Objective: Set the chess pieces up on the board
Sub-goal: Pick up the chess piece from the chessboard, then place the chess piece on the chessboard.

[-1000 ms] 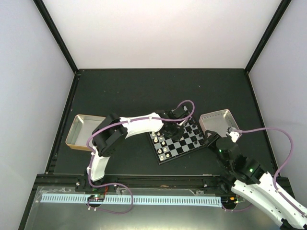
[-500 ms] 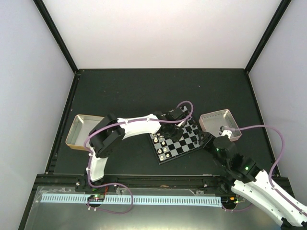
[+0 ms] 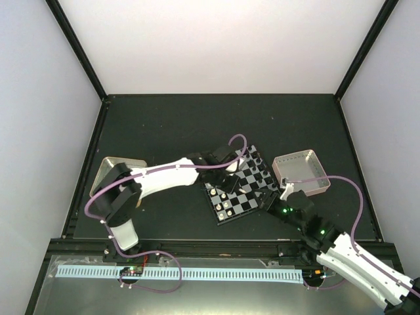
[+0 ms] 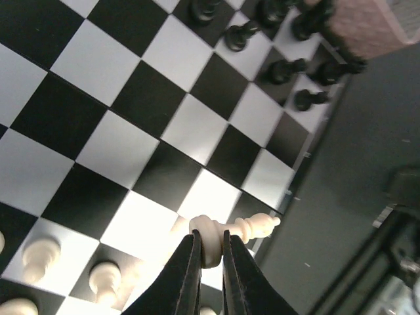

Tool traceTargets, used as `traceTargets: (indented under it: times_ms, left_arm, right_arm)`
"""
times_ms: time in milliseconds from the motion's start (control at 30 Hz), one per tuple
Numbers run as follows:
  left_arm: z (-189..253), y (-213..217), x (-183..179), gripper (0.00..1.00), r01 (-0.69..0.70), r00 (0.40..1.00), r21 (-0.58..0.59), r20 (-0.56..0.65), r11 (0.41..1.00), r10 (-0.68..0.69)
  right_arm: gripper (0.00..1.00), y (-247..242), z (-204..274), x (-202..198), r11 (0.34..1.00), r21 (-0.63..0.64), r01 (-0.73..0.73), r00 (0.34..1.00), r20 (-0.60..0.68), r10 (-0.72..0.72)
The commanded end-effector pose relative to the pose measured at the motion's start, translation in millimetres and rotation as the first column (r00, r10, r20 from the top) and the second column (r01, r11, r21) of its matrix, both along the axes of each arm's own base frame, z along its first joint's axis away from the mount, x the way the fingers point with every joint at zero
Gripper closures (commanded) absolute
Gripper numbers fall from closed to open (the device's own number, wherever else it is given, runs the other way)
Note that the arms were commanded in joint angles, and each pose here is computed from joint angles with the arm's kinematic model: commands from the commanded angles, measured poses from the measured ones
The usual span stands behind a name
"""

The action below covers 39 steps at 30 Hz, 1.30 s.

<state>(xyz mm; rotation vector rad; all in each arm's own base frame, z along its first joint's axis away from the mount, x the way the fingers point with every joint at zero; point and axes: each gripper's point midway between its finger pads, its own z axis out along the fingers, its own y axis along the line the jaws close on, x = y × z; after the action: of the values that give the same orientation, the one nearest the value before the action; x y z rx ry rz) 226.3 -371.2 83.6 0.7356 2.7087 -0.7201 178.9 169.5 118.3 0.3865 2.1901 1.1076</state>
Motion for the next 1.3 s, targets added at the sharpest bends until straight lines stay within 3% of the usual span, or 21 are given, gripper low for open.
traceTargets:
  times_ms: [0, 167, 333, 733, 1033, 1267]
  left_arm:
    - [52.8, -8.3, -12.9, 0.99, 0.08, 0.997, -0.218, -0.004, 0.973, -0.083]
    - [88.7, -3.2, -27.1, 0.98, 0.111, 0.992, -0.353, -0.02, 0.929, -0.126]
    - [106.2, -0.2, -31.2, 0.98, 0.115, 0.991, -0.405, -0.017, 0.907, -0.133]
    - [109.0, 4.5, -32.1, 0.98, 0.1, 0.991, -0.435, -0.032, 0.895, -0.127]
    - [108.9, 8.3, -27.7, 0.98, 0.078, 0.994, -0.441, -0.036, 0.894, -0.104]
    - [108.5, 9.1, -26.1, 0.98, 0.068, 0.994, -0.444, -0.042, 0.894, -0.096]
  right_arm:
    - [0.4, 24.7, 41.2, -0.4, 0.977, 0.188, -0.096, 0.992, 0.105, 0.077]
    - [0.38, 37.3, 67.8, -3.4, 0.951, 0.259, -0.169, 0.977, 0.169, 0.127]
    - [0.41, 40.7, 71.1, 0.9, 0.966, 0.199, -0.166, 0.98, 0.139, 0.14]
    - [0.73, 54.8, 76.5, 5.0, 0.965, 0.158, -0.209, 0.975, 0.11, 0.193]
    - [0.66, 54.4, 61.4, 3.5, 0.971, 0.11, -0.213, 0.976, 0.063, 0.207]
    - [0.9, 58.3, 62.2, 2.7, 0.966, 0.113, -0.231, 0.972, 0.058, 0.226]
